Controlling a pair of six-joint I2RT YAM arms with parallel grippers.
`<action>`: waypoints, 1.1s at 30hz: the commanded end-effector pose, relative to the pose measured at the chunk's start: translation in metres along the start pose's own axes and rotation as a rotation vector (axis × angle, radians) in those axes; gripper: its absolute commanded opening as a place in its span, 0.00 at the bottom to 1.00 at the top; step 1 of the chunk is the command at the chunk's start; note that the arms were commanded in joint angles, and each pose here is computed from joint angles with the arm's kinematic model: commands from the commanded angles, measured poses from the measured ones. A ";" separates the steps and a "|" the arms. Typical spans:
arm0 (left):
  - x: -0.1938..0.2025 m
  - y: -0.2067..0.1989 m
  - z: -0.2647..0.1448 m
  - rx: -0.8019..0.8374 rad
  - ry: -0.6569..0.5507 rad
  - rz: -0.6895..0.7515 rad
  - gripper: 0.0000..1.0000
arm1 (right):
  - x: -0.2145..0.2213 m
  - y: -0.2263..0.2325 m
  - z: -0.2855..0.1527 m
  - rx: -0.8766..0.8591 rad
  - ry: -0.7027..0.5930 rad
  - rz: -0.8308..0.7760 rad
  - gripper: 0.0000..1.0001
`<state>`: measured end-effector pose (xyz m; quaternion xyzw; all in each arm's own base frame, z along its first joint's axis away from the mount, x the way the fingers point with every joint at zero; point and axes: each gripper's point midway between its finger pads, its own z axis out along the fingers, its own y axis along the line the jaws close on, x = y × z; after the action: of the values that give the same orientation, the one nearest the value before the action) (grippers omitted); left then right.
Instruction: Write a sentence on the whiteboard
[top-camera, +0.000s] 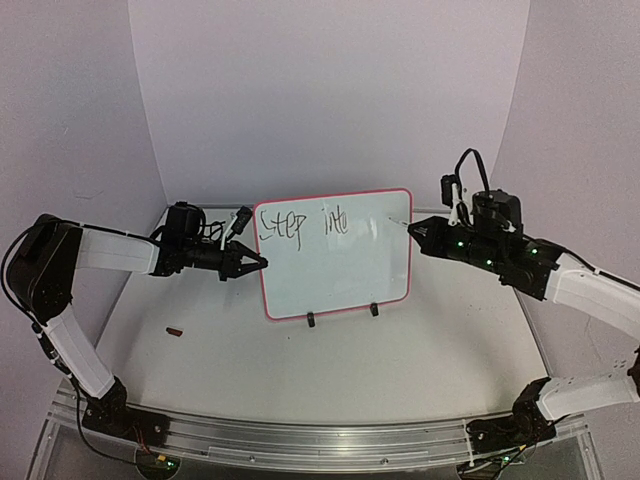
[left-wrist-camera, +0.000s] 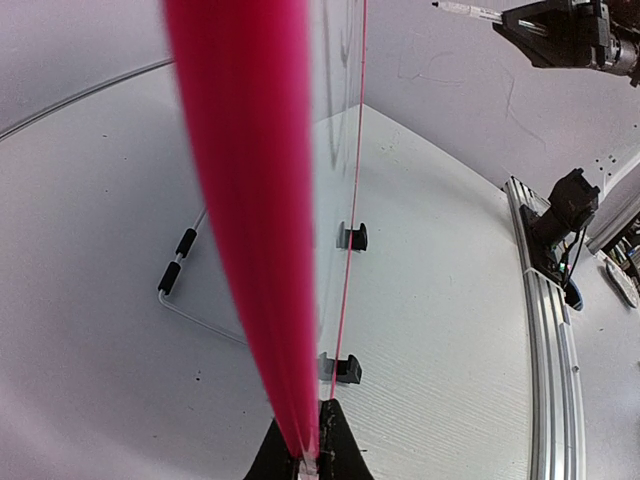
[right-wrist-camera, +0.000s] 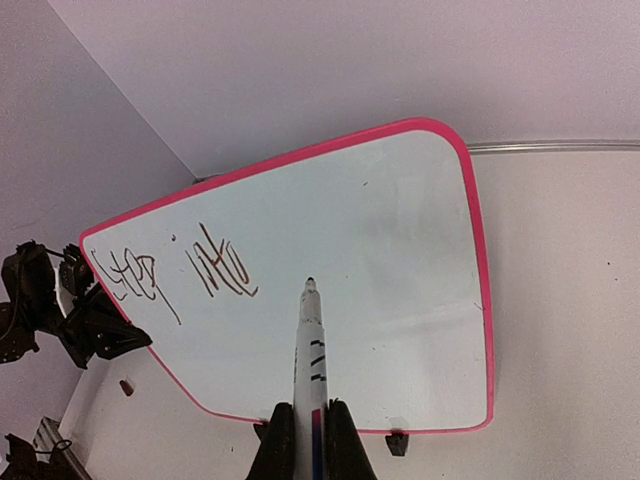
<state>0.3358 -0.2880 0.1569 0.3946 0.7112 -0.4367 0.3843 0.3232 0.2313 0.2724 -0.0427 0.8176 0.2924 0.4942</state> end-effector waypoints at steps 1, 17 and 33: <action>0.021 0.022 0.000 -0.130 0.075 -0.013 0.00 | 0.010 0.006 -0.001 -0.065 0.011 -0.011 0.00; 0.019 0.020 -0.001 -0.128 0.070 -0.010 0.00 | 0.083 0.123 0.063 -0.277 0.052 -0.115 0.00; 0.020 0.020 -0.001 -0.129 0.069 -0.010 0.00 | 0.118 0.168 0.125 -0.328 0.120 -0.144 0.00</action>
<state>0.3356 -0.2882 0.1573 0.3950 0.7110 -0.4362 0.3849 0.2977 0.4474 0.1896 -0.1984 0.7969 0.3673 0.4366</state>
